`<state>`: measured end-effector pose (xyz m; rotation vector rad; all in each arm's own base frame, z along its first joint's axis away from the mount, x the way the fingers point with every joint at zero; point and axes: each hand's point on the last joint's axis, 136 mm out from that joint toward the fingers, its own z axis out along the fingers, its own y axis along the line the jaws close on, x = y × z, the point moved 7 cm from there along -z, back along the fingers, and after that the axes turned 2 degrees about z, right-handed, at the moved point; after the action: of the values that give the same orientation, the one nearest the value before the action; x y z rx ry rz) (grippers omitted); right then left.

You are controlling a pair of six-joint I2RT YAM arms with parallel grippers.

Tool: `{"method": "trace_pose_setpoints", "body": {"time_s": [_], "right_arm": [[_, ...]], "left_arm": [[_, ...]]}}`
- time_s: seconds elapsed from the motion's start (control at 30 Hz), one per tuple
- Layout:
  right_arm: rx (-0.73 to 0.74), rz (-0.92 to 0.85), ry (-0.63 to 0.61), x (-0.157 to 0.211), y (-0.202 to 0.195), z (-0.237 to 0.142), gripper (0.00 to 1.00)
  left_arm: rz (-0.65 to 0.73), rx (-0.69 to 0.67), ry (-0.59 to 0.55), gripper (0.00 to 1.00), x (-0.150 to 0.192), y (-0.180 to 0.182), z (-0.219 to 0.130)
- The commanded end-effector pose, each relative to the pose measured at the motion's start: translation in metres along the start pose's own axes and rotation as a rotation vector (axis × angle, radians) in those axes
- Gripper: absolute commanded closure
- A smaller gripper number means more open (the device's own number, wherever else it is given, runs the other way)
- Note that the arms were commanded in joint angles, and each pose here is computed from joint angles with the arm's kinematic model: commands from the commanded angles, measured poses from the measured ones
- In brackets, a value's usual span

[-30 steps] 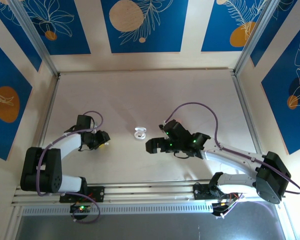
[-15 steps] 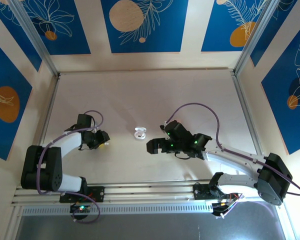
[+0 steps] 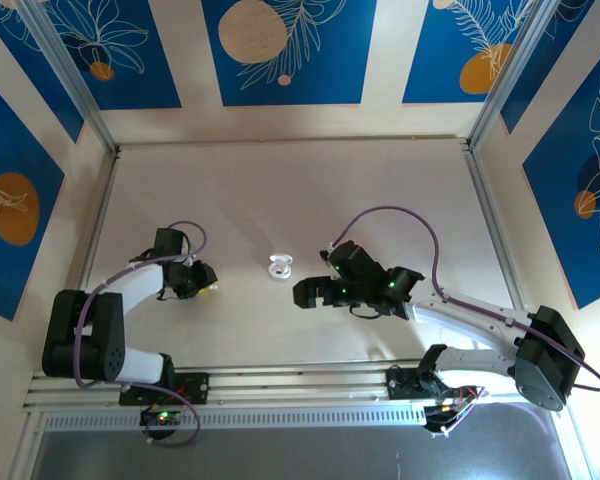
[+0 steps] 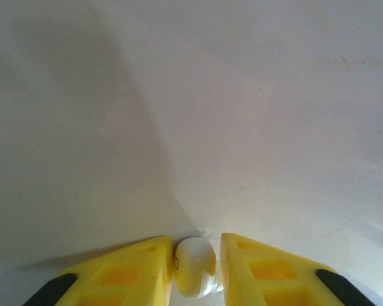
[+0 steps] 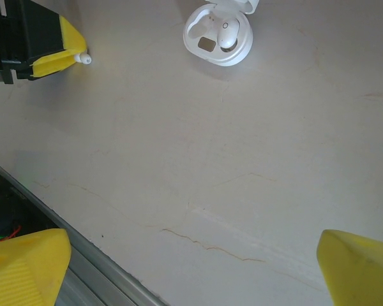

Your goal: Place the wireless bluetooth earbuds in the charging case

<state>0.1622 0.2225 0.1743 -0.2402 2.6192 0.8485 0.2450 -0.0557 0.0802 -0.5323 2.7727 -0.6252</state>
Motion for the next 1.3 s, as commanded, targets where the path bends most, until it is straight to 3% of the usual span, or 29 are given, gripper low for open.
{"method": "trace_pose_setpoints", "body": {"time_s": [0.0, 0.63, 1.0, 1.27], "right_arm": [[-0.017, -0.001, 0.012, 0.002, 0.0, -0.002, 0.01], [-0.02, -0.005, 0.012, -0.004, 0.005, -0.001, 0.01], [-0.013, 0.041, -0.048, -0.011, -0.004, -0.014, 0.01], [-0.018, 0.118, -0.082, -0.007, -0.023, -0.025, 0.01]], "left_arm": [[0.037, 0.02, -0.023, 0.76, -0.006, -0.006, 0.0], [0.098, 0.032, -0.075, 0.84, -0.005, -0.021, -0.026], [0.371, -0.152, -0.192, 0.84, 0.014, -0.074, -0.066], [0.634, -0.285, -0.285, 0.84, 0.032, -0.131, -0.066]]}}
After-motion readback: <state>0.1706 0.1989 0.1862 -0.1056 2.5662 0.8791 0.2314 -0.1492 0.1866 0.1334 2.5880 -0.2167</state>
